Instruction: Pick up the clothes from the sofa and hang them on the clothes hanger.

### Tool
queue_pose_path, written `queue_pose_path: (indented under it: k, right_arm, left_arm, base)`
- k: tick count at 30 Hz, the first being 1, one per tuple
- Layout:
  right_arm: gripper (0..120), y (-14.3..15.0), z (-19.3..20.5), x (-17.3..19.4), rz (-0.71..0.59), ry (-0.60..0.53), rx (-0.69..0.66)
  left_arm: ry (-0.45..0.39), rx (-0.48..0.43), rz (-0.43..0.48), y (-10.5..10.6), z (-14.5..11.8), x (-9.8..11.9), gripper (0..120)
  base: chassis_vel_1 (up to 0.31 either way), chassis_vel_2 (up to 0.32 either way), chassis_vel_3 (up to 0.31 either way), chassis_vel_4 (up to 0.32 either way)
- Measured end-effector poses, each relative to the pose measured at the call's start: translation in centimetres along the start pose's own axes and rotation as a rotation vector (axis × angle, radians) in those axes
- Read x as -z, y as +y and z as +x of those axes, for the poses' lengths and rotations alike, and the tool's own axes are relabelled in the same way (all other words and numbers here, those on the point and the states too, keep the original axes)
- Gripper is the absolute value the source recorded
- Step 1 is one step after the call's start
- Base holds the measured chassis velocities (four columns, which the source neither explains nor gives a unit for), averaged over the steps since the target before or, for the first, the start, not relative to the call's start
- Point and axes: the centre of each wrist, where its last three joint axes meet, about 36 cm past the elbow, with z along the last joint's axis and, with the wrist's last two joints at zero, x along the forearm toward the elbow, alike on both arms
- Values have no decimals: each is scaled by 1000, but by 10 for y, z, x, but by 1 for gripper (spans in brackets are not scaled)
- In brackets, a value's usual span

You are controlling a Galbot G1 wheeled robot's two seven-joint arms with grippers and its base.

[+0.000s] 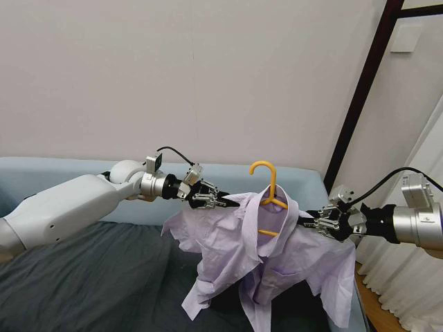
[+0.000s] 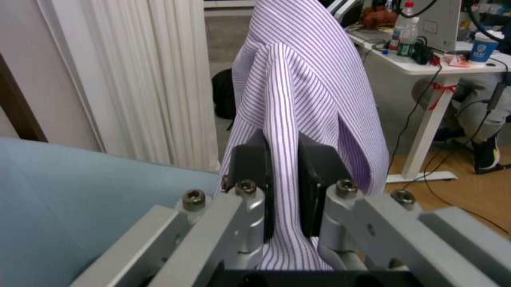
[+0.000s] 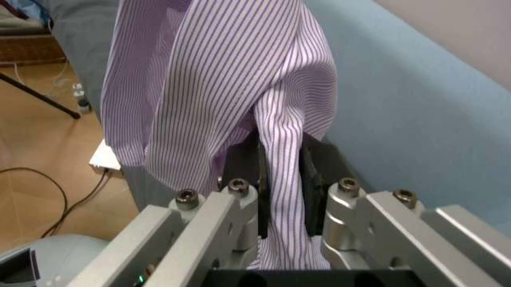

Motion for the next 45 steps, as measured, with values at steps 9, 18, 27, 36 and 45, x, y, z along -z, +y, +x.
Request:
queue_pose_path:
  k: [9,18,27,36,45]
  right_arm:
    - [8,2,1,3,3,-17,10]
    - [8,2,3,7,-10,-47,0]
    - [8,1,5,11,-81,-113,-24]
    - [8,-10,14,19,-190,-143,-165]
    - [8,-13,26,40,-267,-190,-323]
  left_arm:
    - [9,64,-15,3,22,0,29]
    - [-8,99,-48,0,28,8,61]
    - [-53,178,-111,-7,47,29,94]
    - [-201,419,-174,-24,54,34,100]
    - [-353,645,-115,-75,-6,-4,100]
  base:
    - [0,0,0,0]
    - [0,0,0,0]
    - [0,0,0,0]
    - [0,0,0,0]
    - [0,0,0,0]
